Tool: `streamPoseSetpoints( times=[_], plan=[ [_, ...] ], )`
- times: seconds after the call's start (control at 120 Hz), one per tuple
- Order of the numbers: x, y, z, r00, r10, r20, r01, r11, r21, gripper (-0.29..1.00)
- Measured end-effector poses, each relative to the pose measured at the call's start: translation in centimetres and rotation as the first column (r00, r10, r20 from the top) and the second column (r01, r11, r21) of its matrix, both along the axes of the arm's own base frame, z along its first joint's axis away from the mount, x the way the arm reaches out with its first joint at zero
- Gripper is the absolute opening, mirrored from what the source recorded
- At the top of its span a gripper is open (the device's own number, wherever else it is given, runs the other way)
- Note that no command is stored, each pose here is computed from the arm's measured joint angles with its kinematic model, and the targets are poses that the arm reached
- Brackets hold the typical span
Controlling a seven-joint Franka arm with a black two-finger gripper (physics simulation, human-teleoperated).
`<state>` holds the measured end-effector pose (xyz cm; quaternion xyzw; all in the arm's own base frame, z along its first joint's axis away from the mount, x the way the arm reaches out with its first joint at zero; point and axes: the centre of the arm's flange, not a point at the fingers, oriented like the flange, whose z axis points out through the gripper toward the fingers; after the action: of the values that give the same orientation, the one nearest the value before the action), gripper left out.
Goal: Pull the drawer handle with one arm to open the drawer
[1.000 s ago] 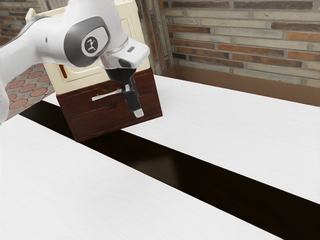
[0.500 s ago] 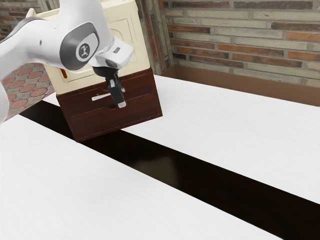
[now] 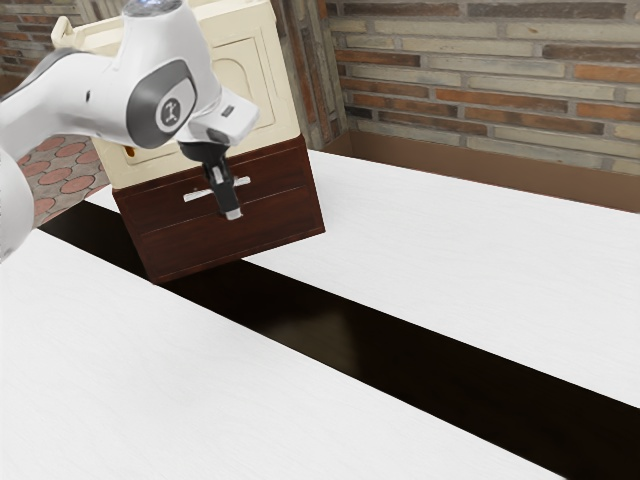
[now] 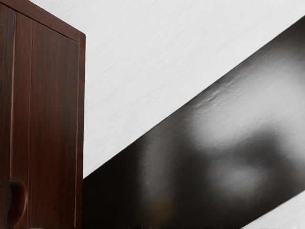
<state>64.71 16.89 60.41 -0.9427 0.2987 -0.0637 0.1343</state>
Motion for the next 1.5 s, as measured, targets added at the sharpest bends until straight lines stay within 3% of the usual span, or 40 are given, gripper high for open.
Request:
streamPoseSetpoints(
  times=[0.642,0.933,1.5],
  plan=[
    [2.3,2.6,-0.6,0.996,-0.033,0.080,0.028,0.998,0.059,0.51],
    [2.1,5.4,-1.7,0.997,-0.009,0.072,0.004,0.998,0.069,0.50],
    [3.7,7.4,-4.1,0.994,-0.023,0.104,0.011,0.993,0.117,0.25]
  ],
)
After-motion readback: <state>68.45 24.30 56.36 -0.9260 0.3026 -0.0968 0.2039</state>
